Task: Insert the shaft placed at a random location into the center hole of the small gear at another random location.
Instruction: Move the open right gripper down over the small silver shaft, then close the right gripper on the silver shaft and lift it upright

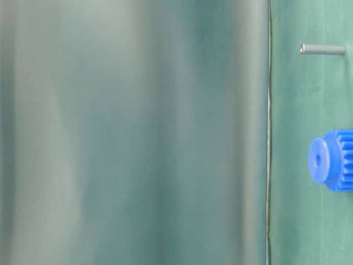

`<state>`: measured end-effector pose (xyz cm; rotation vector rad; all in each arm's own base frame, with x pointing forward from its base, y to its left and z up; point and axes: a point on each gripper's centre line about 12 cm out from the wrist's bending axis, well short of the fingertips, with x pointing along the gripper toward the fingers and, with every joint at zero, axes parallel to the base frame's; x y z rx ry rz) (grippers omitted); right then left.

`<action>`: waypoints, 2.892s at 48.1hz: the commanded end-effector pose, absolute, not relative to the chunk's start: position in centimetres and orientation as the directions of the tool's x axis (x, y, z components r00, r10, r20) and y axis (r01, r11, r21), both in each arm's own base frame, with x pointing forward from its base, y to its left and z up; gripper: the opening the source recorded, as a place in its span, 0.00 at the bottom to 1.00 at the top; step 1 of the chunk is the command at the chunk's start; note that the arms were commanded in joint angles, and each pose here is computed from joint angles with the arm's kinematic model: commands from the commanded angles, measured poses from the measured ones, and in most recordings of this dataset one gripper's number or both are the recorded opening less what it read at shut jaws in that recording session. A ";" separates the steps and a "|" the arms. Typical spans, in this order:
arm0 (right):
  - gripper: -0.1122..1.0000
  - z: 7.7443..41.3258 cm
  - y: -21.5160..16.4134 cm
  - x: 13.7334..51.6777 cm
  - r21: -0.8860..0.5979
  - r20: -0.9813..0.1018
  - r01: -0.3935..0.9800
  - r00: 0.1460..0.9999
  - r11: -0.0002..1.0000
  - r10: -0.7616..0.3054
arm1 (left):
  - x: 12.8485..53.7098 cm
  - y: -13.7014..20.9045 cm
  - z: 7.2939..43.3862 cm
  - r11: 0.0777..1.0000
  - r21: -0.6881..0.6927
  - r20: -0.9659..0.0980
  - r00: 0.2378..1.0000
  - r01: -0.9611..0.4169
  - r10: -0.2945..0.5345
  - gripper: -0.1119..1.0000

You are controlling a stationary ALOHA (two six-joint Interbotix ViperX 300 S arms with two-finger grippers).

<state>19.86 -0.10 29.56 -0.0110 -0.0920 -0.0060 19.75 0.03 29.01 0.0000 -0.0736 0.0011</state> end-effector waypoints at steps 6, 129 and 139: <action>0.11 30.4 -0.6 20.3 -0.006 0.087 0.030 0.996 1.000 -0.029 | 20.1 0.0 30.6 1.000 0.009 0.104 0.995 0.001 -0.002 0.10; 0.22 14.2 -7.4 29.8 -0.007 -0.387 0.248 0.893 0.969 -0.231 | 20.1 0.0 29.6 1.000 0.007 0.037 0.999 0.001 -0.002 0.10; 0.22 17.7 -7.3 29.8 -0.015 -0.386 0.235 0.895 0.972 -0.223 | 20.2 0.0 29.5 1.000 0.007 0.035 0.999 0.001 -0.002 0.10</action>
